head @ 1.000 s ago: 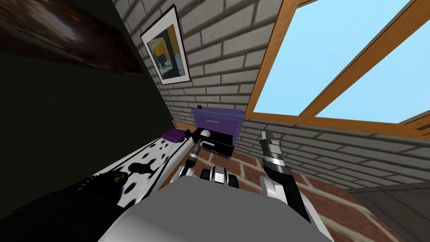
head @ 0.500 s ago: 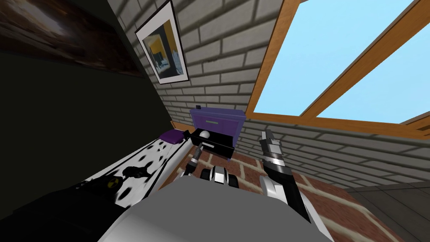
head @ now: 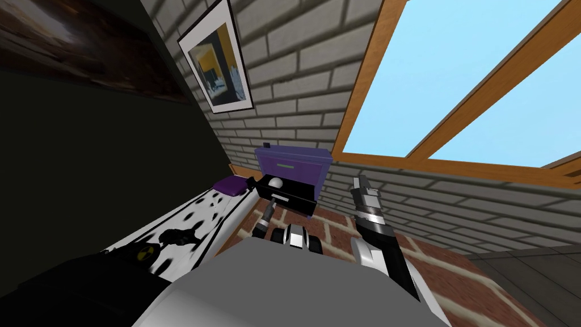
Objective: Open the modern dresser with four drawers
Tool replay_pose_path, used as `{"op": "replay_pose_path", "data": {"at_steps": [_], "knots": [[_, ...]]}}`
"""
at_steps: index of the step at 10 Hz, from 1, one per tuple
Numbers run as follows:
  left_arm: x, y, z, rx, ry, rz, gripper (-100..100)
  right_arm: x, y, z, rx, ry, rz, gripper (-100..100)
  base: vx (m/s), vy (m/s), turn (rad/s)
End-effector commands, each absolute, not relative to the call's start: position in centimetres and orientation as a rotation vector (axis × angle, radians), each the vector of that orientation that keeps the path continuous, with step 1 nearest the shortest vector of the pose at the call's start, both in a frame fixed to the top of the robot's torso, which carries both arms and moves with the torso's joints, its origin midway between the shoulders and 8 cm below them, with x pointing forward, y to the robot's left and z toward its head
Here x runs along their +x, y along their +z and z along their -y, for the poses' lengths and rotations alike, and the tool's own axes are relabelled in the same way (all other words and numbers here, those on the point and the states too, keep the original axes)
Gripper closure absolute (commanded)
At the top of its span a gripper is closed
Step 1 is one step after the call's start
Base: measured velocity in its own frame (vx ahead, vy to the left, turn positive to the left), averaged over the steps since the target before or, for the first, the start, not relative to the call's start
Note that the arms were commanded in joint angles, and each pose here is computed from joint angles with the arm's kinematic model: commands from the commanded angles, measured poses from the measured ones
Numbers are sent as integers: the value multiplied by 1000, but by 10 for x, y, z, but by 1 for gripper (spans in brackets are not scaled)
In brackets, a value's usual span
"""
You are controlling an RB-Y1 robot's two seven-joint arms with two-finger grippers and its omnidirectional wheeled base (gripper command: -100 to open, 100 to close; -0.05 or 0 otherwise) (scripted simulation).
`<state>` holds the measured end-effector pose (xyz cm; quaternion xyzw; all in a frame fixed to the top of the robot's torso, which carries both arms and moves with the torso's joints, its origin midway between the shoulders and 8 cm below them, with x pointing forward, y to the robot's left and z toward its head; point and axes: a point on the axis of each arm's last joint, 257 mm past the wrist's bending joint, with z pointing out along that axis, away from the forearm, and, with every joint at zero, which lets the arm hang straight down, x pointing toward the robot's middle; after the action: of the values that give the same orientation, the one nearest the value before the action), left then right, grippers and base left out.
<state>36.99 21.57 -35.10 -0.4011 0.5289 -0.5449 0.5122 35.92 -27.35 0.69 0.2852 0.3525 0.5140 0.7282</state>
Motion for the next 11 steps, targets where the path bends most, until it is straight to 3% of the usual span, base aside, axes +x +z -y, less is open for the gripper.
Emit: {"op": "replay_pose_path", "data": {"at_steps": [1, 11], "knots": [[356, -370, -201, -1002, -1325, -1287, -100, 359, 7, 273, 628, 1132, -777, 0, 37, -6, -17], [360, -375, -170, -1063, -1363, -1264, -100, 359, 7, 273, 628, 1133, -777, 0, 22, -6, -8]]}}
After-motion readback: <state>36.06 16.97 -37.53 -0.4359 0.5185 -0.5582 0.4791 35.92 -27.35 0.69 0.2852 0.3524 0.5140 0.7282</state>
